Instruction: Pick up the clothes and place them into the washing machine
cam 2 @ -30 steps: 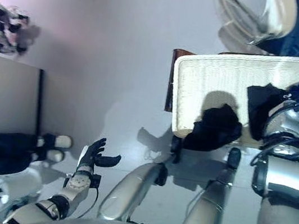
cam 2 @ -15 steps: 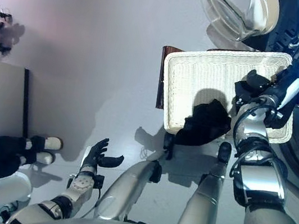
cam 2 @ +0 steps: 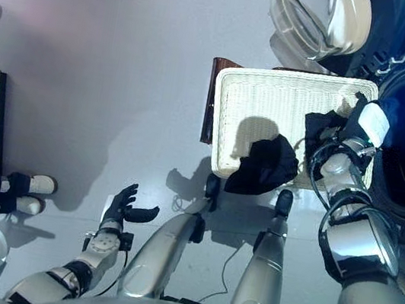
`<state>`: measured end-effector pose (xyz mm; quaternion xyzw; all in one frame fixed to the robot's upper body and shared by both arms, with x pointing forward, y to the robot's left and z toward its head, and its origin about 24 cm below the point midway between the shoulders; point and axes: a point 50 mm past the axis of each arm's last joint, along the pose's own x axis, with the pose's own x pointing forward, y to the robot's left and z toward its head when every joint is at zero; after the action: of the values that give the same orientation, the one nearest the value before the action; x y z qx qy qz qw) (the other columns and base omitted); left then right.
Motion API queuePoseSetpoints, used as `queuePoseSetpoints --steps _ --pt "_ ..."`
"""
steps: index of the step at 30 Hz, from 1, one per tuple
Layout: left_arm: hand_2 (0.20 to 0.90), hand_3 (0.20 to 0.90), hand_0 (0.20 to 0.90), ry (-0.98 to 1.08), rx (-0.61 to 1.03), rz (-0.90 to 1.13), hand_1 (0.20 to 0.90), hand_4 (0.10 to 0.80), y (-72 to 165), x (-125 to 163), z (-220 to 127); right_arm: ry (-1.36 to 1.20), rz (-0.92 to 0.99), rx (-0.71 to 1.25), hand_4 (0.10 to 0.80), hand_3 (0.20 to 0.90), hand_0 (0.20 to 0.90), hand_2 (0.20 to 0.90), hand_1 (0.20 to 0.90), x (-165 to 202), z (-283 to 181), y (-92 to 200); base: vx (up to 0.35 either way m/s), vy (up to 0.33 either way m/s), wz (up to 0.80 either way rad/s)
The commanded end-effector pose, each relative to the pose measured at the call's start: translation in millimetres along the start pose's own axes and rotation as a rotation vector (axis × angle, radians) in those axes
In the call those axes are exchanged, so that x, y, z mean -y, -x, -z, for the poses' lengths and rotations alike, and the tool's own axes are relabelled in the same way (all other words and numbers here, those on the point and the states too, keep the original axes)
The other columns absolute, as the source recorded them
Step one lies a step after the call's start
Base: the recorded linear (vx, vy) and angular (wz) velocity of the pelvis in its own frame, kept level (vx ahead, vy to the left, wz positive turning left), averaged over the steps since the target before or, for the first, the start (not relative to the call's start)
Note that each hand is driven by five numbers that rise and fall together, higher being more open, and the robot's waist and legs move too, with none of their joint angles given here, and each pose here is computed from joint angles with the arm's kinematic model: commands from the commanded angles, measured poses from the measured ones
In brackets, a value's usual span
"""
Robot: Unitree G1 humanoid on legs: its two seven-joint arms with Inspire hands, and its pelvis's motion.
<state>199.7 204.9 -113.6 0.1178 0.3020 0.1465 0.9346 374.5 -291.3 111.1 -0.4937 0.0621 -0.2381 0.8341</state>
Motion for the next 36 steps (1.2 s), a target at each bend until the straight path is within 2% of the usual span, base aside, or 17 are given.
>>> queuePoseSetpoints --steps 1,13,21,31,36 --pt "0.900 0.900 0.900 -0.010 -0.055 -0.116 0.900 0.800 -3.0 -34.7 12.2 0.111 0.090 0.046 0.800 0.900 0.900 0.900 0.900 38.0 -10.3 -18.1 -0.031 -0.023 -0.03" --pt "0.900 0.900 0.900 0.077 -0.003 -0.138 0.900 0.800 -14.8 -38.4 -11.8 0.251 0.100 0.020 0.800 0.900 0.900 0.900 0.900 62.3 -10.2 -27.8 -0.032 -0.019 0.02" --pt "0.900 0.900 0.900 0.092 0.037 -0.139 0.900 0.800 -23.2 -38.0 -31.5 0.272 0.120 -0.072 0.800 0.900 0.900 0.900 0.900 79.4 5.0 -30.0 -0.038 -0.052 0.08" --pt "0.900 0.900 0.900 0.076 0.123 -0.076 0.900 0.800 -28.5 -23.2 -59.3 0.467 0.075 -0.295 0.800 0.900 0.900 0.900 0.900 107.8 66.5 -19.5 0.001 -0.025 0.11" --pt "0.900 0.900 0.900 0.055 0.135 -0.062 0.900 0.800 -26.8 -19.7 -59.8 0.587 -0.010 -0.374 0.800 0.900 0.900 0.900 0.900 102.6 97.0 -6.8 0.000 0.003 0.04"
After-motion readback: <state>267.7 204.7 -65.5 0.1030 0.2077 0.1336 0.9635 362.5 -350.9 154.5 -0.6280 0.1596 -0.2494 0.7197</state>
